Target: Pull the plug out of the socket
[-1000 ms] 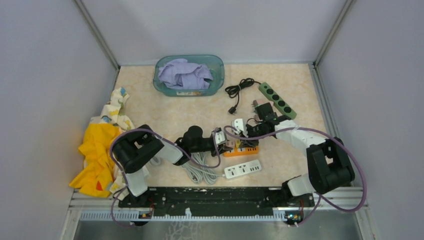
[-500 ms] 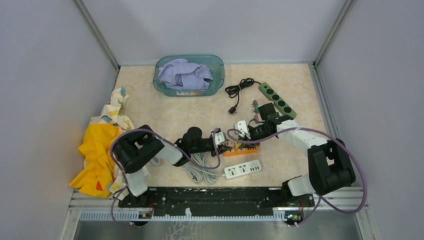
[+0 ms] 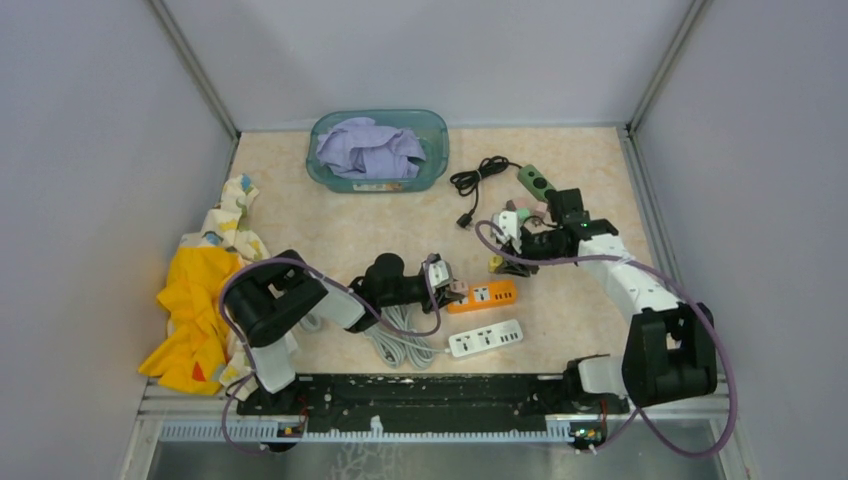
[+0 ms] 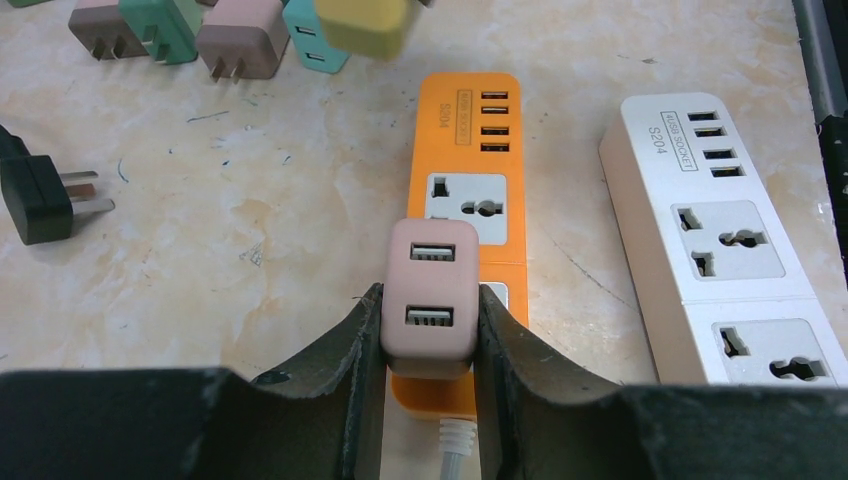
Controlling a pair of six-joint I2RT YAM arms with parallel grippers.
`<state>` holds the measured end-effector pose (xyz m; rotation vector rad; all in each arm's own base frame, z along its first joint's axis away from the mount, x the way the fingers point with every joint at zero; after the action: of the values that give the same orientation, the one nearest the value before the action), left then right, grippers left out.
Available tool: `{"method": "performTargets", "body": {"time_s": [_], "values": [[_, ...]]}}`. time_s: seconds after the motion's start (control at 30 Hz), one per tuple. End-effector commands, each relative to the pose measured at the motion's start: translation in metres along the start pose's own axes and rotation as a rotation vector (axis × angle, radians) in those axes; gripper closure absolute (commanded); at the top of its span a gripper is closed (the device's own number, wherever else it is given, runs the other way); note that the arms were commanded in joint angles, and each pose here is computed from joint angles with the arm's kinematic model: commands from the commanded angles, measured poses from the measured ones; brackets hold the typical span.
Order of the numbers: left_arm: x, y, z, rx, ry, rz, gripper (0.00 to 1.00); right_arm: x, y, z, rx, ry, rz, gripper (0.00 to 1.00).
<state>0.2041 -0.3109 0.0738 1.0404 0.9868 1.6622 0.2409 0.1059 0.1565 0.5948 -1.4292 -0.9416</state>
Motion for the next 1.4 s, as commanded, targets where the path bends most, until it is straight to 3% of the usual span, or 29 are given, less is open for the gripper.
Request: {"method": "performTargets", "body": {"time_s": [0.0, 0.2, 0.37, 0.7, 0.9, 0.97, 1.07, 1.27, 1.37], "values": [[0.008, -0.011, -0.013, 0.096, -0.041, 0.086, 0.88, 0.028, 0.015, -0.041, -0.168, -0.329, -0.012, 1.0], [0.008, -0.006, -0.011, 0.112, -0.037, 0.081, 0.8, 0.065, 0.001, -0.08, -0.414, -0.639, -0.042, 0.99], [0.008, -0.006, -0.011, 0.124, -0.034, 0.084, 0.78, 0.084, -0.014, -0.093, -0.462, -0.899, -0.103, 0.85], [0.011, -0.003, -0.012, 0.128, -0.028, 0.079, 0.78, 0.084, -0.052, -0.115, -0.625, -1.085, 0.029, 0.8], [0.011, -0.002, -0.012, 0.128, -0.031, 0.075, 0.77, 0.077, -0.069, -0.12, -0.687, -1.082, 0.112, 0.73], [0.011, -0.001, -0.011, 0.126, -0.029, 0.073, 0.75, 0.077, -0.067, -0.122, -0.703, -1.075, 0.119, 0.6], [0.011, 0.0, -0.011, 0.127, -0.029, 0.067, 0.7, 0.078, -0.062, -0.121, -0.698, -1.07, 0.102, 0.5], [0.011, 0.006, -0.01, 0.132, -0.029, 0.048, 0.59, 0.085, -0.041, -0.116, -0.648, -1.037, 0.027, 0.46], [0.012, 0.011, -0.009, 0.129, -0.023, 0.037, 0.53, 0.083, -0.02, -0.101, -0.523, -0.878, -0.02, 0.46]]}}
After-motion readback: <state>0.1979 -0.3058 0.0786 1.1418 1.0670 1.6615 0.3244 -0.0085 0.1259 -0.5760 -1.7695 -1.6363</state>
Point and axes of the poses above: each gripper's point midway between its finger pads, its own x axis back along the fingers, its own z axis along the line the jaws close on, y = z × x, the point moved 7 cm from there along x, back along the fingers, and after that the axes turned 15 degrees about -x, right-handed, at the moved point
